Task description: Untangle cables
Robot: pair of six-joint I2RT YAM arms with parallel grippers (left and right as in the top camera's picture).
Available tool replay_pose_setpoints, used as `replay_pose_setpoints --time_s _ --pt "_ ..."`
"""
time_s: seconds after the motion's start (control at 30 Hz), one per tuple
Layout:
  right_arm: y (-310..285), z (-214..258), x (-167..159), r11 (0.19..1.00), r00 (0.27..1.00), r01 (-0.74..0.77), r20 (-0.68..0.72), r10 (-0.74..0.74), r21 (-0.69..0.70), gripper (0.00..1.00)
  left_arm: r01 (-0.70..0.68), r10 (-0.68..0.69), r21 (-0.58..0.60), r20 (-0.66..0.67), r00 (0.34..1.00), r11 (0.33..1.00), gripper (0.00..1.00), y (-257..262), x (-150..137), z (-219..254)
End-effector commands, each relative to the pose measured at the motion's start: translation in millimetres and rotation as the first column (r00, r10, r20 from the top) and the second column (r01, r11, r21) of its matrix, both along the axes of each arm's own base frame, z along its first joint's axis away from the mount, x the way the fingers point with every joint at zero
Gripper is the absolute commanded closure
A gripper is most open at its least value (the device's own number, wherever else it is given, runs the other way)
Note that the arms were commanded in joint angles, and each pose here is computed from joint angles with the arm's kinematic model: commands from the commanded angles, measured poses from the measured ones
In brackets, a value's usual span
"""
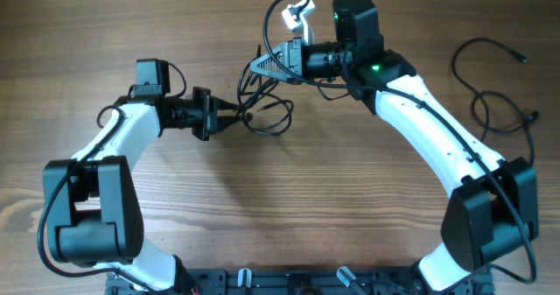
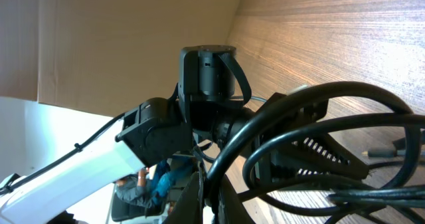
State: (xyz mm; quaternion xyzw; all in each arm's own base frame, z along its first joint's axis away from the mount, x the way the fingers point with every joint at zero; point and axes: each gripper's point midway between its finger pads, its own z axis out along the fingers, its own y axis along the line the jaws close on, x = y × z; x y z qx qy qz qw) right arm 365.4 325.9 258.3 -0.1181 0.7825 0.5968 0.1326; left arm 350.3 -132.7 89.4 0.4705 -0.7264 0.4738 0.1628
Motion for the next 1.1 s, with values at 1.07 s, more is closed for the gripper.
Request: replay_pose_setpoints --time_s 1.07 --pt "-278.4 -171.3 11.3 0.35 0.839 0.31 0.081 -0.539 -0.884 0.96 -0.192 0.25 0.802 0.055 0.967 0.566 0.96 222.5 -8.4 -83.4"
